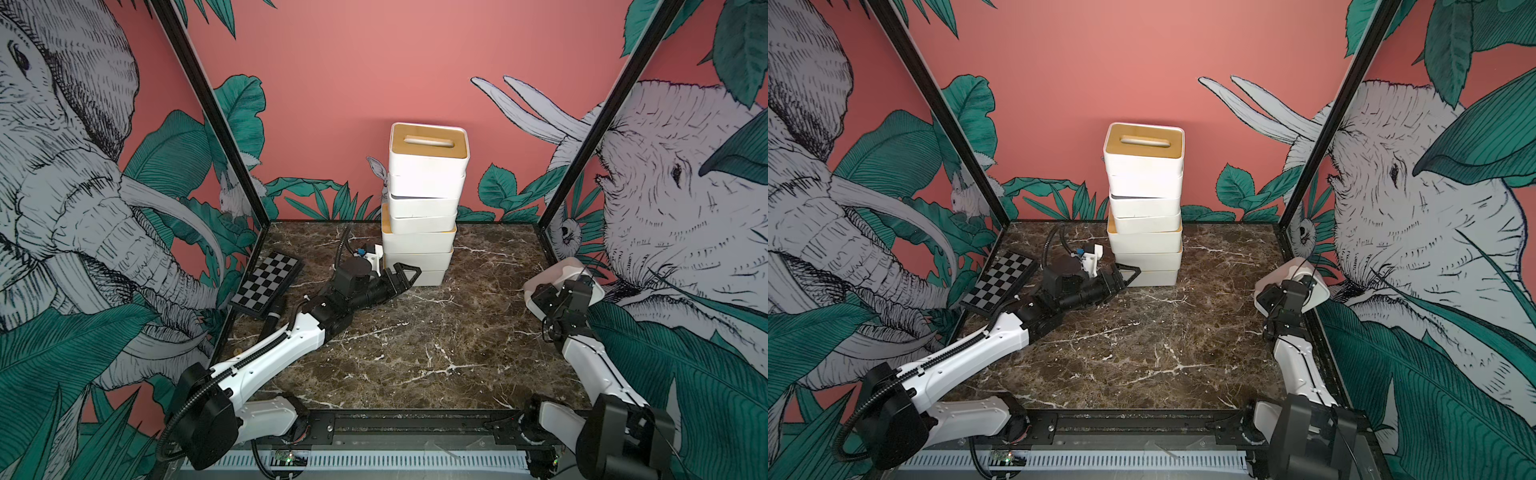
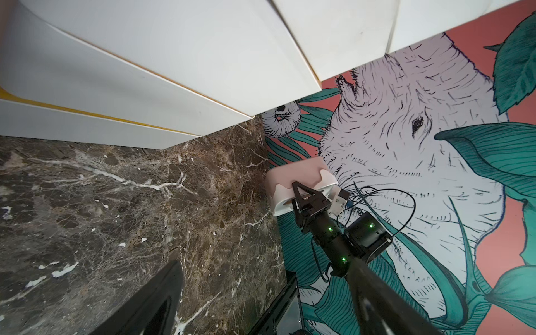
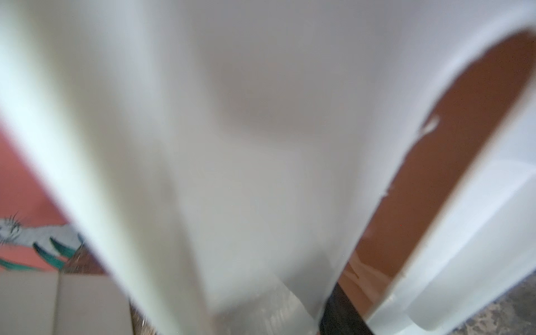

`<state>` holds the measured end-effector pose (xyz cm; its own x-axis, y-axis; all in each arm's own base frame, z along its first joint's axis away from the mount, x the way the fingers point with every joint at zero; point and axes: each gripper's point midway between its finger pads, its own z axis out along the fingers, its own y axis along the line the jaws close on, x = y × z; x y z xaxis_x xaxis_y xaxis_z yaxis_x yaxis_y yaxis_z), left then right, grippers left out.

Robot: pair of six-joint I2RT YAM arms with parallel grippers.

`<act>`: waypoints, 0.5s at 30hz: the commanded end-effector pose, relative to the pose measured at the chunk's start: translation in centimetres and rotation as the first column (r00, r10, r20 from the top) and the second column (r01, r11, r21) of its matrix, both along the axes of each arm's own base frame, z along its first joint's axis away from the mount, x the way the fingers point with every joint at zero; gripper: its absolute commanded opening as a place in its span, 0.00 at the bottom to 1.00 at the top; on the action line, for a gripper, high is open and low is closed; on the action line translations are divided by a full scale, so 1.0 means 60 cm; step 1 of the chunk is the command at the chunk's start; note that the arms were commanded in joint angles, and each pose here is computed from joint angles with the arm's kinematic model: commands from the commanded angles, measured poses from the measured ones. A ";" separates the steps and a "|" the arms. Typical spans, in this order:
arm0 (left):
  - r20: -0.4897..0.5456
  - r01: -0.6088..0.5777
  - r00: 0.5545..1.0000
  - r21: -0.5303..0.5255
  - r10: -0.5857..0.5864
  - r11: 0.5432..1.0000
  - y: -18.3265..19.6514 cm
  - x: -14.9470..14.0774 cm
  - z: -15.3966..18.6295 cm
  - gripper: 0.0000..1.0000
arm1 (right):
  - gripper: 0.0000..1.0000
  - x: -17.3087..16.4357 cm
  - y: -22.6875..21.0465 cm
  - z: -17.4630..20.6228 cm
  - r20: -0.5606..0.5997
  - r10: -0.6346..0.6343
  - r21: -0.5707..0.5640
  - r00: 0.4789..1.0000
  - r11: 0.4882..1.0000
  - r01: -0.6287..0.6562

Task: Stack the tissue boxes
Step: Pick up the tissue box from the corner of the board.

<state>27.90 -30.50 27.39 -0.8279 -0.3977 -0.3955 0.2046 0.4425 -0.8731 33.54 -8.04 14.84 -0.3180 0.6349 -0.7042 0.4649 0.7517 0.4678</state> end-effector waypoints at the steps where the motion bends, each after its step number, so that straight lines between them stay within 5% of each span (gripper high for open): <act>1: 0.044 -0.014 0.999 -0.015 0.015 1.000 0.012 0.000 0.017 0.91 | 0.16 -0.012 0.061 0.028 -0.047 0.195 0.029 0.980 0.981 -0.193; 7: 0.074 -0.024 0.997 0.011 0.023 1.000 0.025 -0.006 0.016 0.91 | 0.15 -0.058 0.140 0.047 -0.140 0.437 0.066 0.888 0.899 -0.432; 15: 0.102 -0.002 0.995 0.041 -0.002 0.999 0.027 -0.013 0.014 0.91 | 0.16 -0.107 0.178 0.066 -0.226 0.578 0.053 0.784 0.811 -0.583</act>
